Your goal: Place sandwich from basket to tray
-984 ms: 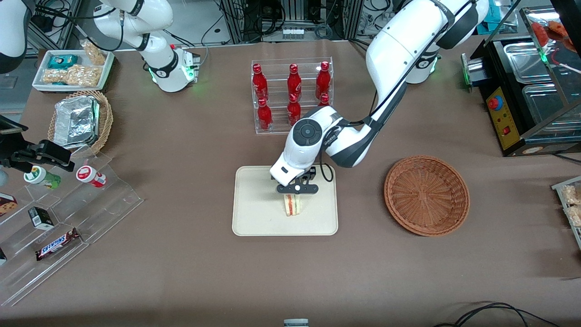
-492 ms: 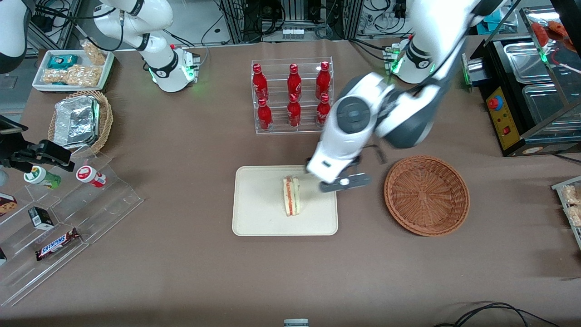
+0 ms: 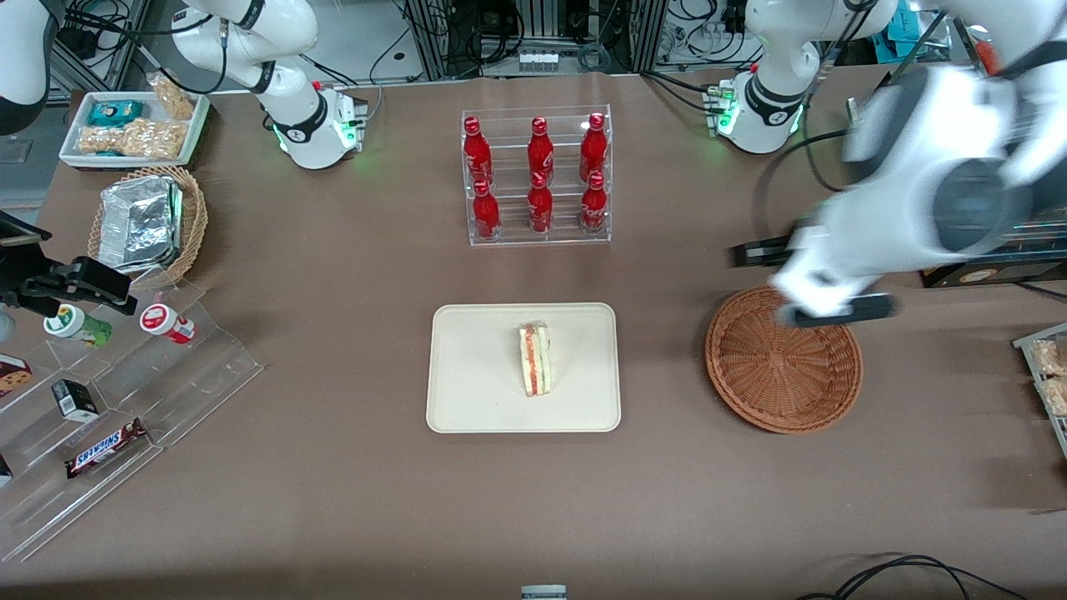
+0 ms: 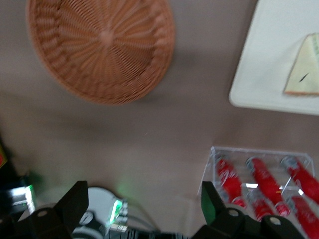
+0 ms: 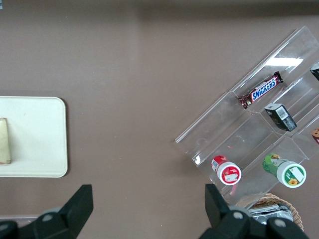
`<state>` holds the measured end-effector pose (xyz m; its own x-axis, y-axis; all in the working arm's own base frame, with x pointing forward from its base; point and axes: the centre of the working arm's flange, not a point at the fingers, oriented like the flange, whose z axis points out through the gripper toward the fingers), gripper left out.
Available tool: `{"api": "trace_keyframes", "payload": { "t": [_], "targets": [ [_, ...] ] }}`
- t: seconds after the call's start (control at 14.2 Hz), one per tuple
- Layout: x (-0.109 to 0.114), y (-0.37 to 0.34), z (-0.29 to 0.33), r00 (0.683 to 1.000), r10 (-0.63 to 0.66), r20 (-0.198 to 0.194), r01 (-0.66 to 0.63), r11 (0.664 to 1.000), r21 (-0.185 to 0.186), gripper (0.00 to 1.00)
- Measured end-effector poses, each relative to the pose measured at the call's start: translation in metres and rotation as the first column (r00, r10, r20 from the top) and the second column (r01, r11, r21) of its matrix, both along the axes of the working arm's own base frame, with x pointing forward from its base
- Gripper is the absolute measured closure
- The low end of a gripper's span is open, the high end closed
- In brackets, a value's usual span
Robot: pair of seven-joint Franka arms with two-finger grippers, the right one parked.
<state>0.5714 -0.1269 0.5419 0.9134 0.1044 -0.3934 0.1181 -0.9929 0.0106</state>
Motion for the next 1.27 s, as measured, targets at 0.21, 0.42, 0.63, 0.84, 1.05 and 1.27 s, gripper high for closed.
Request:
{"api": "trace_keyframes", "payload": {
  "t": [0.21, 0.42, 0.63, 0.84, 1.05, 1.27],
  "targets": [
    [-0.006, 0.088, 0.021, 1.000, 0.018, -0.018, -0.019, 0.999, -0.050, 0.00],
    [-0.014, 0.123, 0.041, 0.998, 0.057, 0.016, -0.056, 0.998, -0.029, 0.00],
    [-0.018, 0.127, 0.062, 0.996, 0.064, 0.069, -0.063, 0.998, -0.006, 0.00],
    [-0.021, 0.140, 0.088, 0.984, 0.093, 0.153, -0.095, 0.995, 0.006, 0.00],
    [-0.034, 0.120, 0.095, 0.960, 0.073, 0.270, -0.081, 0.997, 0.019, 0.00],
    [-0.069, 0.109, 0.089, 0.982, 0.052, 0.183, -0.060, 0.998, 0.037, 0.00]
  ]
}}
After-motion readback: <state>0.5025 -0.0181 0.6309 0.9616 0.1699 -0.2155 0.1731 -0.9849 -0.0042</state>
